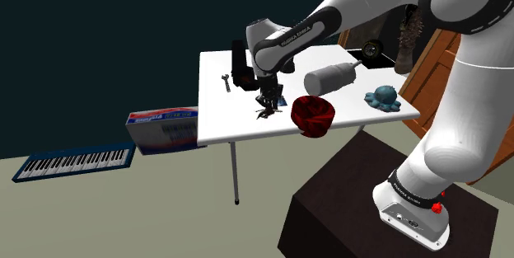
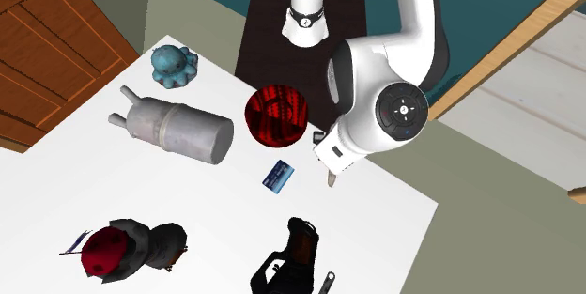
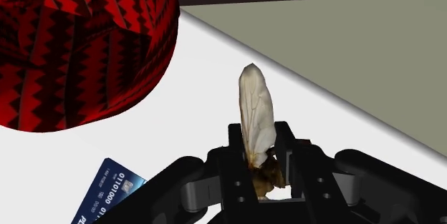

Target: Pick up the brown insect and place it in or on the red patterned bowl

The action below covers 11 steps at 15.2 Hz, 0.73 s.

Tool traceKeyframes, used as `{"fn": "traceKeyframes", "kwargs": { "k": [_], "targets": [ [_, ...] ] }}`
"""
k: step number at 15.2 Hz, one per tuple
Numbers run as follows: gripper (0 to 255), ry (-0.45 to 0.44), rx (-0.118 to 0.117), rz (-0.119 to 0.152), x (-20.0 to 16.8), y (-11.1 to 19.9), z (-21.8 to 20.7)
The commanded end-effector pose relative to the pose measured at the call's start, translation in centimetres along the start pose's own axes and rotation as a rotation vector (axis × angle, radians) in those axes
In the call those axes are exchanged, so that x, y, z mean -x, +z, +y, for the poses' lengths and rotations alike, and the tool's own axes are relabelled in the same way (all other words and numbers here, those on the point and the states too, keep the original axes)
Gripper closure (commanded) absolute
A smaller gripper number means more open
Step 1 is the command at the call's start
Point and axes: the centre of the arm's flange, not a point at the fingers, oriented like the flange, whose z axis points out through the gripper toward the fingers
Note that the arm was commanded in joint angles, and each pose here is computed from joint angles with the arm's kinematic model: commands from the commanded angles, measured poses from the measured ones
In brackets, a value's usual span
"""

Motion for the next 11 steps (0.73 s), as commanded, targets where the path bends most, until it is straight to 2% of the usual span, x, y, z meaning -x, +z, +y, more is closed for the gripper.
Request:
{"fn": "traceKeyframes", "kwargs": {
  "k": [1, 11],
  "targets": [
    [255, 0.0, 0.0, 0.0, 0.2, -1.0, 0.1],
    [255, 0.0, 0.0, 0.0, 1.4, -6.1, 0.6]
  ]
}}
